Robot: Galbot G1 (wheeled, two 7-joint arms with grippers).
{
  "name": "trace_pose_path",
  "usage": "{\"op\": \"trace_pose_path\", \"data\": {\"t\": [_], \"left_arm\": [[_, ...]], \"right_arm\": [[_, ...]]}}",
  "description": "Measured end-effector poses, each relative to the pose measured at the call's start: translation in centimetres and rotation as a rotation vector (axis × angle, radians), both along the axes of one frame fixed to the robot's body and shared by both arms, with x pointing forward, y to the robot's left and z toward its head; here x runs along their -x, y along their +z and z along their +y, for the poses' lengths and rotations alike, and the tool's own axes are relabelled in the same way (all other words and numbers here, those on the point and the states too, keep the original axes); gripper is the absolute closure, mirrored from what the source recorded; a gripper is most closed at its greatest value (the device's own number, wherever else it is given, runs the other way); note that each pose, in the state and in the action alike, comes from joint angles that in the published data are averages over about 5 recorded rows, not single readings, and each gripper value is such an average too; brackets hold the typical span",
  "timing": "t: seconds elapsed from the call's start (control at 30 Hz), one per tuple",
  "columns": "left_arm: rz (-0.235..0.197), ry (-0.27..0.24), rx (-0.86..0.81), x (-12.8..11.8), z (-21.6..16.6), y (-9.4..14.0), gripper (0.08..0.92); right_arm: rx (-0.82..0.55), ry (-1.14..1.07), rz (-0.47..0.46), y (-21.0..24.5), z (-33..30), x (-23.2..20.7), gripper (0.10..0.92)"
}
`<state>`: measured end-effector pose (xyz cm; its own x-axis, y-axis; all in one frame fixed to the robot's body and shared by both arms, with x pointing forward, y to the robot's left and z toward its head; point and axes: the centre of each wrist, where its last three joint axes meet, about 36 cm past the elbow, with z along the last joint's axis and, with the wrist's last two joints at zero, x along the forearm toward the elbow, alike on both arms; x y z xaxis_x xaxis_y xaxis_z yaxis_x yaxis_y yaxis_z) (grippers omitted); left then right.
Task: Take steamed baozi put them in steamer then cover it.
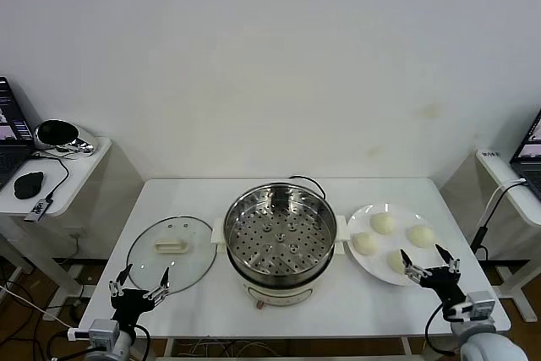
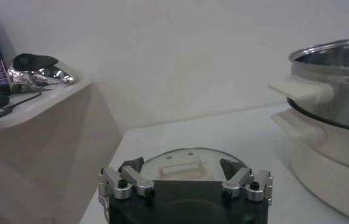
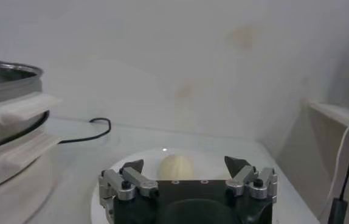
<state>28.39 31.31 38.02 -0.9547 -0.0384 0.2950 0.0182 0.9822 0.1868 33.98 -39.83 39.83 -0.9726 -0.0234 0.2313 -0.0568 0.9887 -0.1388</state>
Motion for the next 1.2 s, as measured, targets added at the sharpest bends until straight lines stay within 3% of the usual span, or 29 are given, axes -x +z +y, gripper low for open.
{"op": "trace_pose_path", "data": {"t": [0.23,0.57,0.9,1.2], "left_arm": [[-0.009,-0.005,-0.004,0.0,-0.2,0.4,0.177],[-0.016,0.002,0.001,0.2,-0.5,0.6,0.177],[-0.02,0.015,0.003,0.7,-0.5,0.8,0.177],[-0.023,0.028,-0.006,1.1,-0.3,0.9,0.177]], "right_arm": [[0.137,0.094,-0.007,3.4,-1.8,-3.1,0.2],[0.563,0.428,0.038,12.1,-5.7,-10.7,0.2],[0.919,0.768,0.214,19.2,-6.6,-19.2,0.2],[1.094,0.99,0.407,19.7,-4.3,-25.6,0.2]]}}
